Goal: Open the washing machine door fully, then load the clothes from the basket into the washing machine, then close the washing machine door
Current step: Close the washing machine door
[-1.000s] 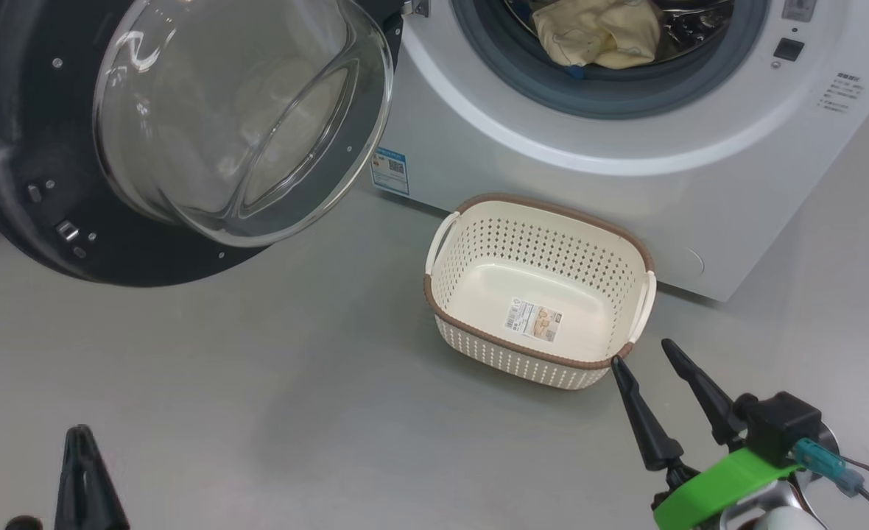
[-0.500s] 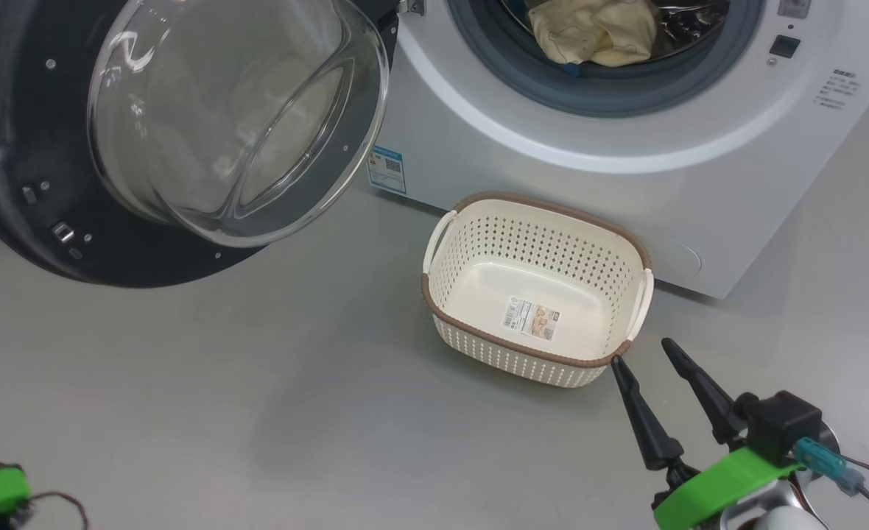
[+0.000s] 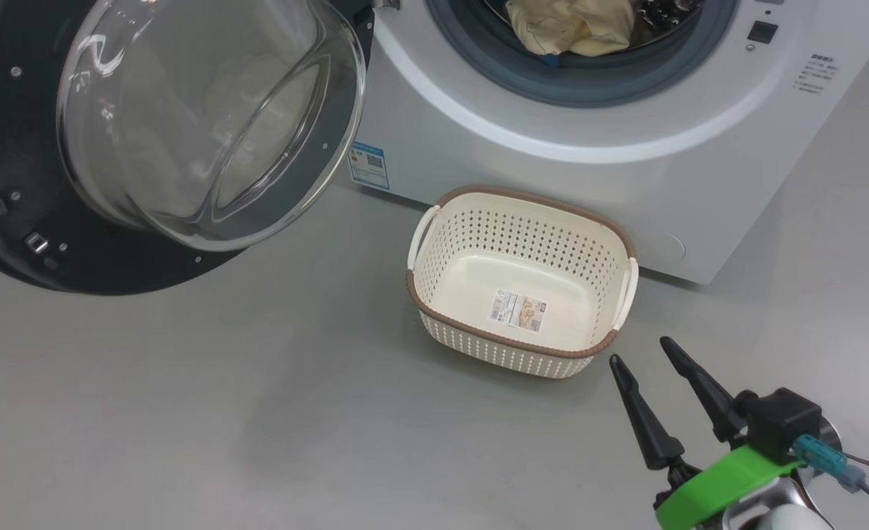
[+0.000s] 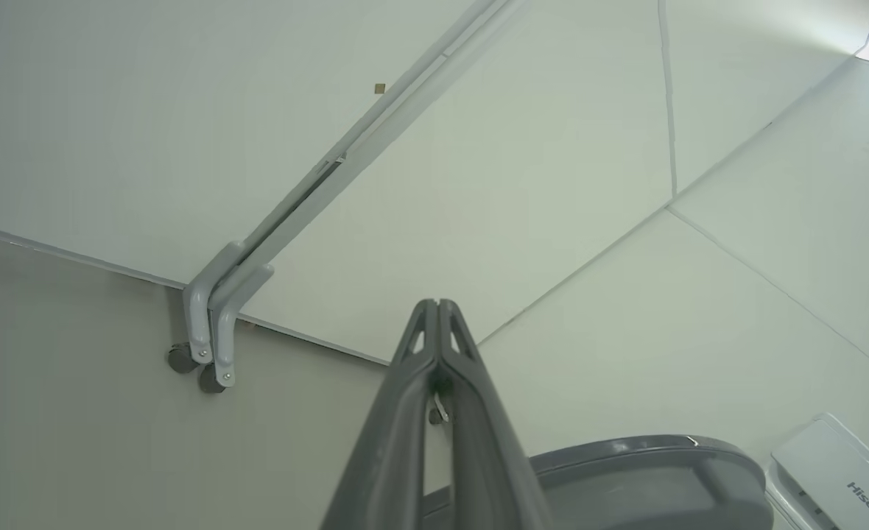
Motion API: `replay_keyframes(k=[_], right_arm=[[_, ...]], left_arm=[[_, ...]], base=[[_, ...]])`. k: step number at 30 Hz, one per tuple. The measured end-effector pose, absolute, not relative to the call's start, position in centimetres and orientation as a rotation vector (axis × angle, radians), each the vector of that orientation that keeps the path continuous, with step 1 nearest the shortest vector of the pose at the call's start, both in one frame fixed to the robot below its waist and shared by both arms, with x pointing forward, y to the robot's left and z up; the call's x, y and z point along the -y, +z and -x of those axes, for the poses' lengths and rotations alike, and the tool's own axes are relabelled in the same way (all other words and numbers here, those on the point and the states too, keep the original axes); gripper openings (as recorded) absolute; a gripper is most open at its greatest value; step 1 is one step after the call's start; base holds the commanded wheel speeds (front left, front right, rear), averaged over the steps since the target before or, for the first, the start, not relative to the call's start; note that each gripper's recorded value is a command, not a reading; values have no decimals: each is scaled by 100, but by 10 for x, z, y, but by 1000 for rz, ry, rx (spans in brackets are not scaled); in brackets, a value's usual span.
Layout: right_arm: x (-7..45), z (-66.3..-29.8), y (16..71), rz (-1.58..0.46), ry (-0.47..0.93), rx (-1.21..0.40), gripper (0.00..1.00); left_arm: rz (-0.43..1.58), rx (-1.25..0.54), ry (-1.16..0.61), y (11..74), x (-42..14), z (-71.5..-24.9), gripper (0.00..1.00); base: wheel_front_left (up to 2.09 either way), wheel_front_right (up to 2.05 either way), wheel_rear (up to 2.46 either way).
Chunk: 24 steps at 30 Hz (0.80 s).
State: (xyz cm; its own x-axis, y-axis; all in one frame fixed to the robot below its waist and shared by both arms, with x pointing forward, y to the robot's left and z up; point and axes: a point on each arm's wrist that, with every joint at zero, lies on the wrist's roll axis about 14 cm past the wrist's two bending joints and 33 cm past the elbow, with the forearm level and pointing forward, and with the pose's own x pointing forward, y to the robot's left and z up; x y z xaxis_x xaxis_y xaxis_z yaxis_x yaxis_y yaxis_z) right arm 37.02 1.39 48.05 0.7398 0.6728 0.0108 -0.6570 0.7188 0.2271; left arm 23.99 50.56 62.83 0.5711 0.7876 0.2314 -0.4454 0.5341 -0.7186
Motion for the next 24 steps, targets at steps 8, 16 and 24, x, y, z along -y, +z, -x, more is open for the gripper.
replay_keyframes(k=[8, 16, 24], right_arm=[[-8, -374, 475, -212, 728, -94, 100], [-9, -382, 475, -211, 733, -100, 100], [-3, -391, 468, -193, 733, -119, 100]], left_arm=[[769, 614, 751, 655, -533, -265, 0], [954, 623, 669, 672, -545, -297, 0], [1049, 579, 627, 664, -550, -316, 0]], base=[[0, 0, 0], [0, 0, 0], [0, 0, 0]])
